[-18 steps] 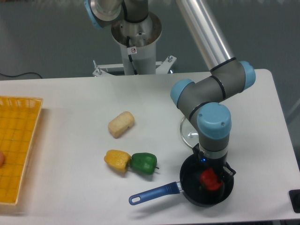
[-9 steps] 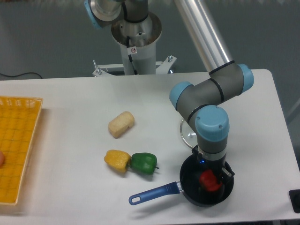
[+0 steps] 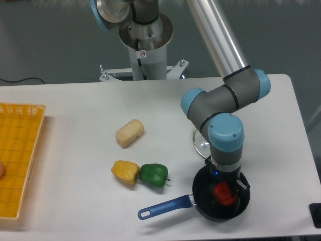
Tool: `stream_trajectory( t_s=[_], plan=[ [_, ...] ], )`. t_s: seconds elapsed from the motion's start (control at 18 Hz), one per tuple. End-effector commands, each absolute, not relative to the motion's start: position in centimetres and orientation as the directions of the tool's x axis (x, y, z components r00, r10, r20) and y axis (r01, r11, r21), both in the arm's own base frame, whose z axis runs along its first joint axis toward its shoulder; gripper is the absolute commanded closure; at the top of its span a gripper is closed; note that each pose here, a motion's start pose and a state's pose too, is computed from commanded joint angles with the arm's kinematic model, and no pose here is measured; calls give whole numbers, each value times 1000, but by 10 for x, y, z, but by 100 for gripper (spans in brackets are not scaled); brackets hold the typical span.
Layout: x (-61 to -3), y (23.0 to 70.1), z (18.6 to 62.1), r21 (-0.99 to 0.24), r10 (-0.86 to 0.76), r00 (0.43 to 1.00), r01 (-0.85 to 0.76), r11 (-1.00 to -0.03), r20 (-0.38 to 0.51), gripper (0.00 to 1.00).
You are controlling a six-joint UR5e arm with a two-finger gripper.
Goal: Place the red pepper in the pot
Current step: 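Open the gripper to release the red pepper into the pan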
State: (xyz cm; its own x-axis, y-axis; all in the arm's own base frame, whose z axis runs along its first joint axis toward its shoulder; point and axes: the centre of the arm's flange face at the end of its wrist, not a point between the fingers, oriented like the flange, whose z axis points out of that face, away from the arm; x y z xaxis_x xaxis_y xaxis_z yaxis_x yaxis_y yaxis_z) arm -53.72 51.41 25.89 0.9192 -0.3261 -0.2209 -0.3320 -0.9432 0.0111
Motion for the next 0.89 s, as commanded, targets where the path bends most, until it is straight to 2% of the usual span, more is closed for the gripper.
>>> stream_trajectory(
  t_s=[0.44, 0.89],
  plan=[
    [-537, 514, 259, 11, -327, 918, -333, -943, -224, 47],
    [-536, 516, 259, 10, -331, 916, -338, -941, -227, 36]
  ],
)
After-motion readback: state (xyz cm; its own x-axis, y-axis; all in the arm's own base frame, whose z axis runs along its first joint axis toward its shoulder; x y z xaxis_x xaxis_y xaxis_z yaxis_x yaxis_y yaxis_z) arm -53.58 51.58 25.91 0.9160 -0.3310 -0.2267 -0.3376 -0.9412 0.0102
